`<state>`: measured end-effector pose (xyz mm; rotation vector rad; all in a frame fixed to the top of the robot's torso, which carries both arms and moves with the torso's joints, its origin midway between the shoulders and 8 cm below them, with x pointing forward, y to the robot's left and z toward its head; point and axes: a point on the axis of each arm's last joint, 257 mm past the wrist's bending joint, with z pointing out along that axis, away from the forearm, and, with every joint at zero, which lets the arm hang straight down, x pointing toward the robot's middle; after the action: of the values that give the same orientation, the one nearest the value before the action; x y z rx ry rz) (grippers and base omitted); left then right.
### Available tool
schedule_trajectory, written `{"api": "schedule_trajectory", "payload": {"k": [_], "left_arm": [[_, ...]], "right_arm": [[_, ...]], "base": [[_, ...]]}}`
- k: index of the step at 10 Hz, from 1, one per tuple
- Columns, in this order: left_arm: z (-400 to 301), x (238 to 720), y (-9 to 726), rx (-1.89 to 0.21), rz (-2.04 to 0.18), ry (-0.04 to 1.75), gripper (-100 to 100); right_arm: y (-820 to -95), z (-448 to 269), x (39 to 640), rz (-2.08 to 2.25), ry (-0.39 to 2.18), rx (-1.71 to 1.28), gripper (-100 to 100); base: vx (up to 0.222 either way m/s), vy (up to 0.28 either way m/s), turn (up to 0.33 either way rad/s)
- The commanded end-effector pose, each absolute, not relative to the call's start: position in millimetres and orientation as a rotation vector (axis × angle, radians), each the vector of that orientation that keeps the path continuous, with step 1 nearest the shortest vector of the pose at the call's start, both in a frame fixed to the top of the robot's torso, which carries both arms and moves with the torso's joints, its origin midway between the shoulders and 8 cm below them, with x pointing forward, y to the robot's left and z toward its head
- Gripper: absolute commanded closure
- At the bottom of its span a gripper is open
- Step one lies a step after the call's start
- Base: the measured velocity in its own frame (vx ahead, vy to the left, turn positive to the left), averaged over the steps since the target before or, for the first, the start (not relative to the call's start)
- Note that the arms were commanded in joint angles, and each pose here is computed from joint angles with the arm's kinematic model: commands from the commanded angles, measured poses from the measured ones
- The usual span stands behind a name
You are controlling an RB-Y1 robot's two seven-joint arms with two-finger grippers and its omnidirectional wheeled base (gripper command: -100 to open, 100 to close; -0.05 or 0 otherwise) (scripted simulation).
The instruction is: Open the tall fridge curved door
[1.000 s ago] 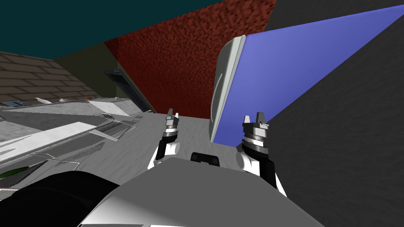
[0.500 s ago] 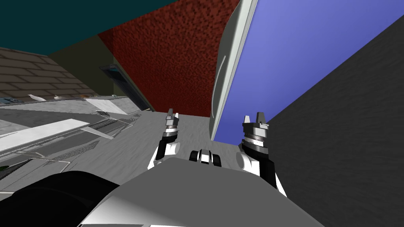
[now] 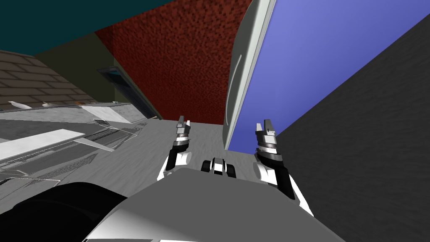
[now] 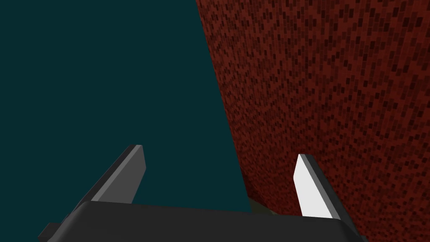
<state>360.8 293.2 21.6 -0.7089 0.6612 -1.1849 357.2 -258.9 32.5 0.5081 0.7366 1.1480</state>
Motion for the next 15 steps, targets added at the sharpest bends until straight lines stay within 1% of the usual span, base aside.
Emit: {"api": "schedule_trajectory", "payload": {"k": [1, 5, 15], "left_arm": [[22, 361, 293, -0.709, -1.185, 0.661, 0], [22, 361, 293, -0.709, -1.185, 0.661, 0], [22, 361, 293, -0.709, -1.185, 0.661, 0]], "right_arm": [[-255, 27, 365, 1.081, 0.784, 0.447, -100], [-252, 13, 384, 0.934, 0.856, 0.336, -100], [-254, -13, 422, 0.603, 0.944, 0.130, -100]], "base": [[0.029, 0.056, -0.023], [0.044, 0.062, -0.061], [0.036, 0.061, -0.056]]}}
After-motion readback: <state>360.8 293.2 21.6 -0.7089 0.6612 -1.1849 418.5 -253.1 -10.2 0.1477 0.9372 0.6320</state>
